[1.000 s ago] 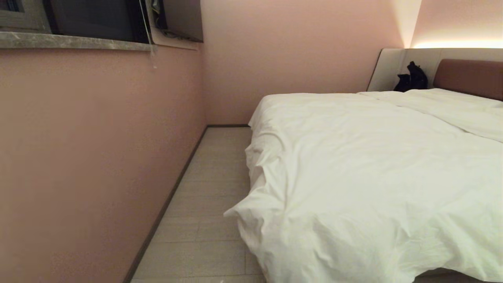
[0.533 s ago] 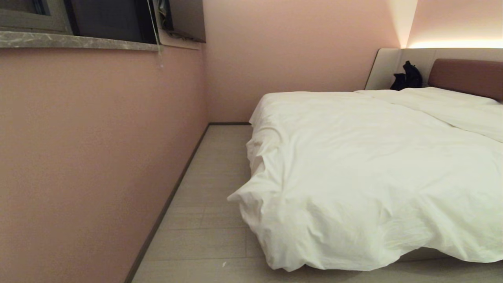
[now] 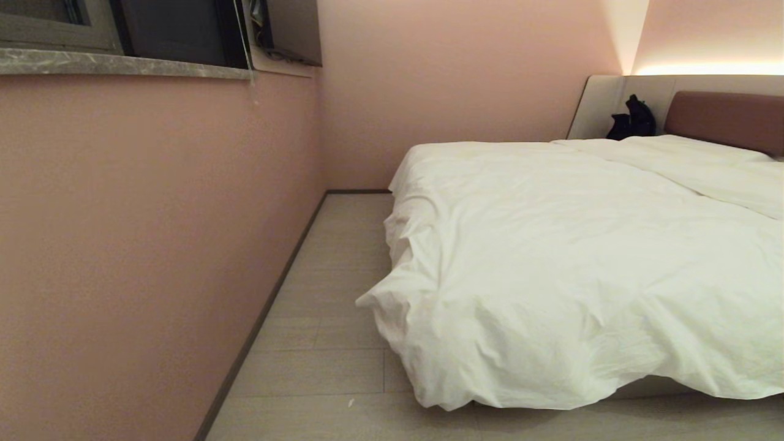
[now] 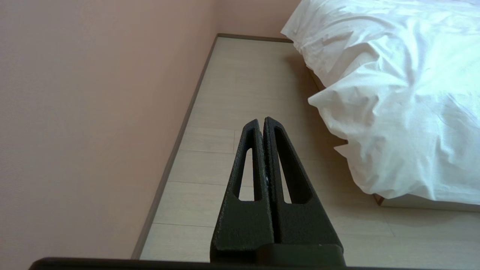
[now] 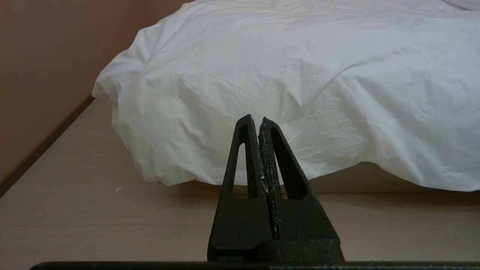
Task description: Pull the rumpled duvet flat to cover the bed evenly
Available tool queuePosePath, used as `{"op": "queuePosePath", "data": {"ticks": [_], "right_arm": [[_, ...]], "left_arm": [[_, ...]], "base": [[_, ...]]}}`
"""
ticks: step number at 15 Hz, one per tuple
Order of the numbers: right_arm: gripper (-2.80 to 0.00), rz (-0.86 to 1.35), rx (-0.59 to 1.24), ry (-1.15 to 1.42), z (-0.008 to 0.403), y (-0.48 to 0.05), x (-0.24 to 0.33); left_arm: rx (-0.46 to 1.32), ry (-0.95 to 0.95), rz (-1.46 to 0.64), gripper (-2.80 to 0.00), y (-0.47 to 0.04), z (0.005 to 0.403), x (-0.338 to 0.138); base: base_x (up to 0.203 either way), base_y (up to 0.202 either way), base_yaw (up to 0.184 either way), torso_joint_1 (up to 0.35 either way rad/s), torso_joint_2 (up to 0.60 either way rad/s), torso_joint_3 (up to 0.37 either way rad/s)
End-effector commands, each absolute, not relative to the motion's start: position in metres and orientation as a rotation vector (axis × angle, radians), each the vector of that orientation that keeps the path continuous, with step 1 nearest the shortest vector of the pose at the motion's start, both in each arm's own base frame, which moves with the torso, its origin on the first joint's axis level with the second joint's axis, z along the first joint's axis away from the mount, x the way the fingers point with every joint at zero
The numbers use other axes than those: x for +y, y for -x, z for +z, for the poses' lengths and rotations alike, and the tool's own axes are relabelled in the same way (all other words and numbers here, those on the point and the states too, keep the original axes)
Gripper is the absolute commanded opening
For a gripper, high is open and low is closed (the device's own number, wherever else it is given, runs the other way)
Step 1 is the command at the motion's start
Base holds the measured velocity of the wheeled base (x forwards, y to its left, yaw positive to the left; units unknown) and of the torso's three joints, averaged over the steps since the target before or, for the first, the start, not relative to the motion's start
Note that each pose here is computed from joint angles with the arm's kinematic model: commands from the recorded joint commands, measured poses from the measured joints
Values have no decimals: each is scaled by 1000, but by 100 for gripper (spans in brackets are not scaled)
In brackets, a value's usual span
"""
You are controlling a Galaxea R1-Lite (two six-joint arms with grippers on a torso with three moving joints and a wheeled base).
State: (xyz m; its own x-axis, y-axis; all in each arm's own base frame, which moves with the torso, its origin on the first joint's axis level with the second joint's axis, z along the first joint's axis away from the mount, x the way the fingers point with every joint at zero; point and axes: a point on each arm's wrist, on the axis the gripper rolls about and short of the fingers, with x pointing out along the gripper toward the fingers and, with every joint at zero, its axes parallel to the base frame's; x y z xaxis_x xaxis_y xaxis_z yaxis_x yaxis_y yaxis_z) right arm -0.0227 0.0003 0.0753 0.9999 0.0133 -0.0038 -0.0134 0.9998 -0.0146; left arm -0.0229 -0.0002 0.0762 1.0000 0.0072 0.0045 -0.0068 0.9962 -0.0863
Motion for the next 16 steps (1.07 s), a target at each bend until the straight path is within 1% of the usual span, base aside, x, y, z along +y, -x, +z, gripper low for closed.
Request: {"op": "queuePosePath", "data": {"ticks": [1,16], "right_arm": [[-280,15,3,15,75,23,0],[-280,14,1,16,76,23,0]], "left_arm": [[-5,87,7,-280,23,76,0],[-4,87,8,-280,23,76,0]], "base": [[0,0,0,0,0,0],[0,0,0,0,0,0]]}}
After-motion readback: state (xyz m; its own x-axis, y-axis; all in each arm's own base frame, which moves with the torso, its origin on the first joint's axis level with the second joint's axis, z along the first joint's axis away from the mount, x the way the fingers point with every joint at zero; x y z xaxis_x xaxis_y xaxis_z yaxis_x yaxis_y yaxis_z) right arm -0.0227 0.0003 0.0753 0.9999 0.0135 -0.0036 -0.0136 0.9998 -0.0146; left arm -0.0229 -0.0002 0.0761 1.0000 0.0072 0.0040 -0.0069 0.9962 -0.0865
